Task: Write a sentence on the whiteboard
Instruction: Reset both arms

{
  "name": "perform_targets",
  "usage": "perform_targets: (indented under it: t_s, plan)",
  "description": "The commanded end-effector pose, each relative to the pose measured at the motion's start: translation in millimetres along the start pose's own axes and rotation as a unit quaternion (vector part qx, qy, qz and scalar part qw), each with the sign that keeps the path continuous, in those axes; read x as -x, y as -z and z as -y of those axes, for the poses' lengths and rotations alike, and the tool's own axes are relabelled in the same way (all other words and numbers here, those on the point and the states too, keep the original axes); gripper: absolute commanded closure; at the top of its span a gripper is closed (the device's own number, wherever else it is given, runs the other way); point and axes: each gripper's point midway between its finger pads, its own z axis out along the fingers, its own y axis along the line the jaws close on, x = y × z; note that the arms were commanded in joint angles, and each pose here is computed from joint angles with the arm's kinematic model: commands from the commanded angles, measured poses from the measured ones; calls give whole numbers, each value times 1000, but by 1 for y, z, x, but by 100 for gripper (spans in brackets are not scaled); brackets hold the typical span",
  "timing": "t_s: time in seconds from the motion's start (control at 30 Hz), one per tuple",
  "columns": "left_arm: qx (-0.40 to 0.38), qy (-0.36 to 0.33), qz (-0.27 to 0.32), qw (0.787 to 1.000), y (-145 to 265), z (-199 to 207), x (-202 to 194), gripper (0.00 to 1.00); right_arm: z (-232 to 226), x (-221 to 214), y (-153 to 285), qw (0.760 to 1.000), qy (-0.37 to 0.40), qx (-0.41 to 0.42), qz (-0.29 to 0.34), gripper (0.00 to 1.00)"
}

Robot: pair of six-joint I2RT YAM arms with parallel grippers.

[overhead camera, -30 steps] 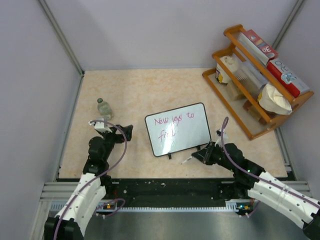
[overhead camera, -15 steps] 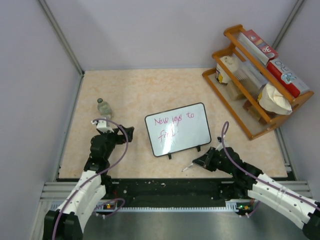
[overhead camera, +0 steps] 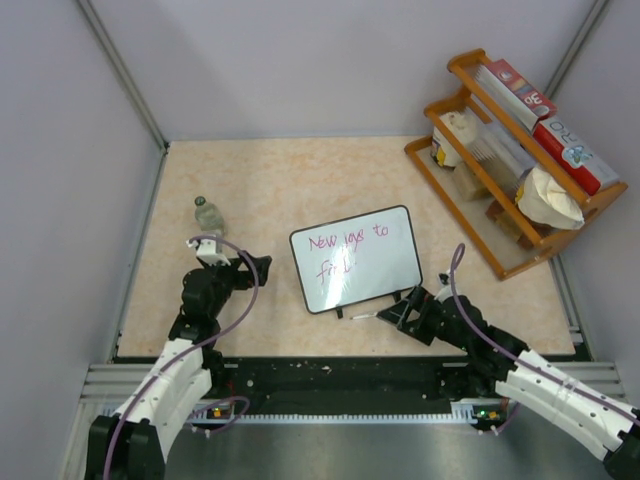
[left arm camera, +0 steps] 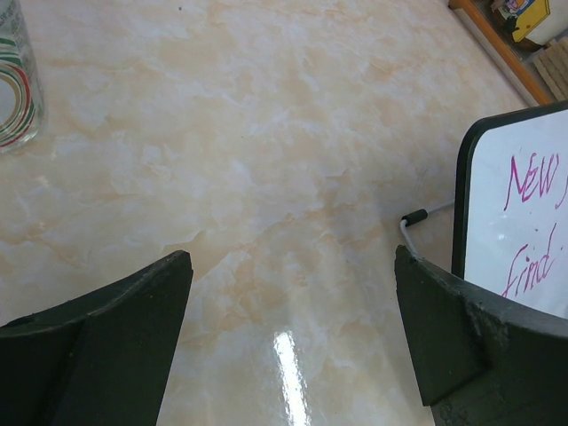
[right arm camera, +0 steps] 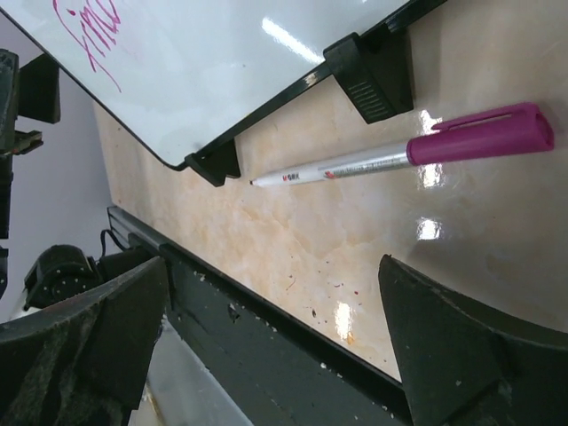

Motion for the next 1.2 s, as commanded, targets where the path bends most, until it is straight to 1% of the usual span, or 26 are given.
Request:
perform_targets:
  t_s: [0.0, 0.23, 0.27, 0.37, 0.4, 0.43, 0.47, 0.53, 0.57, 0.63, 0.67, 0.73, 0.77, 0.83, 0.93, 1.07, 1.1, 1.17]
  plan:
    - [-24, -13, 23, 999, -4, 12, 20, 1, -12, 15, 2, 999, 13, 16, 32, 1]
    - [-28, -16, 20, 999, -4, 13, 19, 1, -27, 34, 8, 995, 70, 16, 64, 1]
    - [-29, -16, 20, 999, -4, 13, 19, 1, -25, 37, 7, 994, 79, 5, 70, 1]
    - [-31, -17, 19, 999, -5, 14, 19, 1, -30, 48, 8, 990, 116, -8, 85, 1]
    - [-30, -18, 17, 999, -5, 14, 19, 1, -31, 52, 9, 986, 140, -13, 90, 1]
    - [-28, -18, 19, 999, -5, 13, 19, 1, -41, 58, 12, 983, 153, -7, 99, 1]
    - [-28, -18, 18, 999, -6, 13, 19, 1, -39, 63, 11, 977, 186, -20, 104, 1]
    - [-31, -17, 15, 999, -6, 14, 18, 1, -51, 74, 15, 969, 216, -22, 119, 1]
    - [-32, -17, 15, 999, -6, 14, 18, 1, -50, 82, 16, 961, 243, -37, 129, 1]
    - [-33, -16, 16, 999, -6, 15, 19, 1, -56, 94, 19, 951, 268, -54, 144, 1]
    - [-33, -15, 18, 999, -6, 15, 20, 1, -56, 99, 20, 942, 293, -63, 149, 1]
    - [-35, -14, 17, 999, -8, 16, 20, 1, -61, 114, 24, 933, 304, -81, 173, 1]
    - [-35, -17, 18, 999, -8, 16, 22, 1, -62, 117, 25, 926, 321, -87, 178, 1]
    - [-27, -17, 13, 999, -9, 14, 21, 1, -64, 131, 32, 917, 326, -104, 207, 1]
    - [-17, -15, 15, 1000, -10, 12, 26, 1, -67, 146, 38, 900, 348, -122, 233, 1]
    - [1, -8, 23, 1000, -10, 9, 35, 1, -65, 160, 43, 875, 385, -144, 256, 1]
    - [8, -6, 15, 1000, -9, 7, 33, 1, -63, 163, 42, 872, 390, -147, 258, 1]
    - [5, -12, 16, 1000, -7, 11, 40, 1, -57, 172, 44, 872, 381, -160, 262, 1]
